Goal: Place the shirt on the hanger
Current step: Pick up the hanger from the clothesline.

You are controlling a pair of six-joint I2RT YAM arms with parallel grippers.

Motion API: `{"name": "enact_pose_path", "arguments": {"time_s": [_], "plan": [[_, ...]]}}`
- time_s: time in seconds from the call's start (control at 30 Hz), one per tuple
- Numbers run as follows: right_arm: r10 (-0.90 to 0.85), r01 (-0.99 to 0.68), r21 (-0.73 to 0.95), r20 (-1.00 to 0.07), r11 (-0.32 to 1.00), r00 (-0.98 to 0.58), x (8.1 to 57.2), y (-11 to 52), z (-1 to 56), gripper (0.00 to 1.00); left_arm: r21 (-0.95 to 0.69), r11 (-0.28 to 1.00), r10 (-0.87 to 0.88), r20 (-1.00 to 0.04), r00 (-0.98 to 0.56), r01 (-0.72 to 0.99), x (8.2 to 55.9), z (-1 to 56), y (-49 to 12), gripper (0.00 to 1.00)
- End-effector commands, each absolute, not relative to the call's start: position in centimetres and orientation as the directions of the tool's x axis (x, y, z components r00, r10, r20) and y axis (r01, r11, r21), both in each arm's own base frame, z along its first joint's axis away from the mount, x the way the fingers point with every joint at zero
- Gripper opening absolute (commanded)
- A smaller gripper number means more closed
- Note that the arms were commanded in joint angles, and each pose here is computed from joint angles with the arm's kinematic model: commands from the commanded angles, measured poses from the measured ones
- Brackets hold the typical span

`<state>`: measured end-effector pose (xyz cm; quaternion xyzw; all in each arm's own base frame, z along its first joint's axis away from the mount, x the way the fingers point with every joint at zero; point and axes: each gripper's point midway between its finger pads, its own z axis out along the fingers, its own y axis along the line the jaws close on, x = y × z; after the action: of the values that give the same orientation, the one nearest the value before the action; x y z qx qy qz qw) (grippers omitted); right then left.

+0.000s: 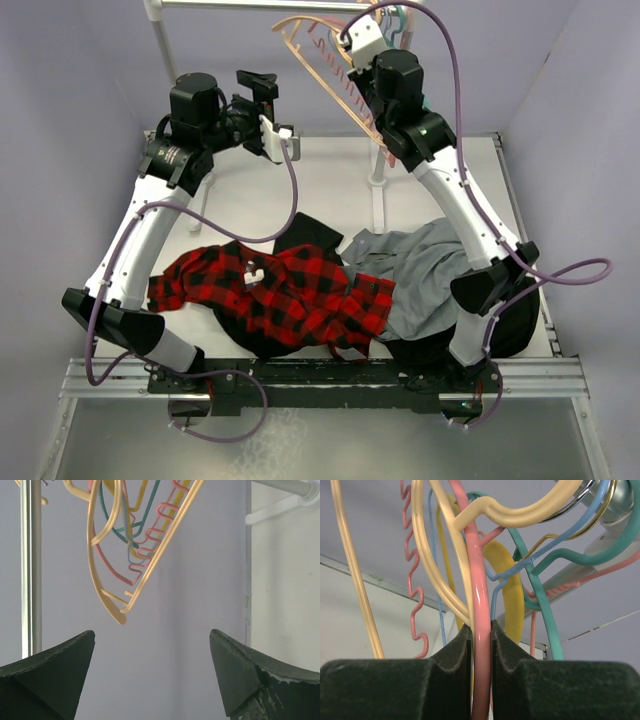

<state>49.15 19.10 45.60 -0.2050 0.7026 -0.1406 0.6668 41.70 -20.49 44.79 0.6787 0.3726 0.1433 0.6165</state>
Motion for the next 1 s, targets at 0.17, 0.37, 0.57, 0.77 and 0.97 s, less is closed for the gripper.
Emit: {"name": "enact_pose_path", "arguments": {"time_s": [0.17,0.37,0.57,0.77,0.97], "plan": [[-0.469,-0.162,-0.497,-0.864,0.852,0.183,44.8,21.4,51.2,0.0,0.947,0.174,0.7,-0.311,0.643,0.269,41.3,49.3,-18.2,0.99],[-0.494,-0.181,-0.555,-0.818,0.812,0.295,43.6,23.3,52.1,0.0,0.856,0.288,0.611,-0.51,0.606,0.43,40.5,48.6,-16.4,0.99],[-0.522,-0.188,-0.603,-0.779,0.775,0.348,43.1,24.4,52.0,0.0,0.767,0.354,0.515,-0.637,0.574,0.535,39.6,48.4,-15.9,0.99],[-0.528,-0.183,-0.625,-0.756,0.759,0.387,42.8,24.8,52.1,0.0,0.633,0.364,0.284,-0.774,0.566,0.683,38.4,50.4,-15.5,0.99],[-0.548,-0.202,-0.656,-0.732,0.727,0.405,42.8,25.5,52.0,0.0,0.624,0.347,0.206,-0.779,0.592,0.701,39.7,51.0,-16.3,1.0]]}}
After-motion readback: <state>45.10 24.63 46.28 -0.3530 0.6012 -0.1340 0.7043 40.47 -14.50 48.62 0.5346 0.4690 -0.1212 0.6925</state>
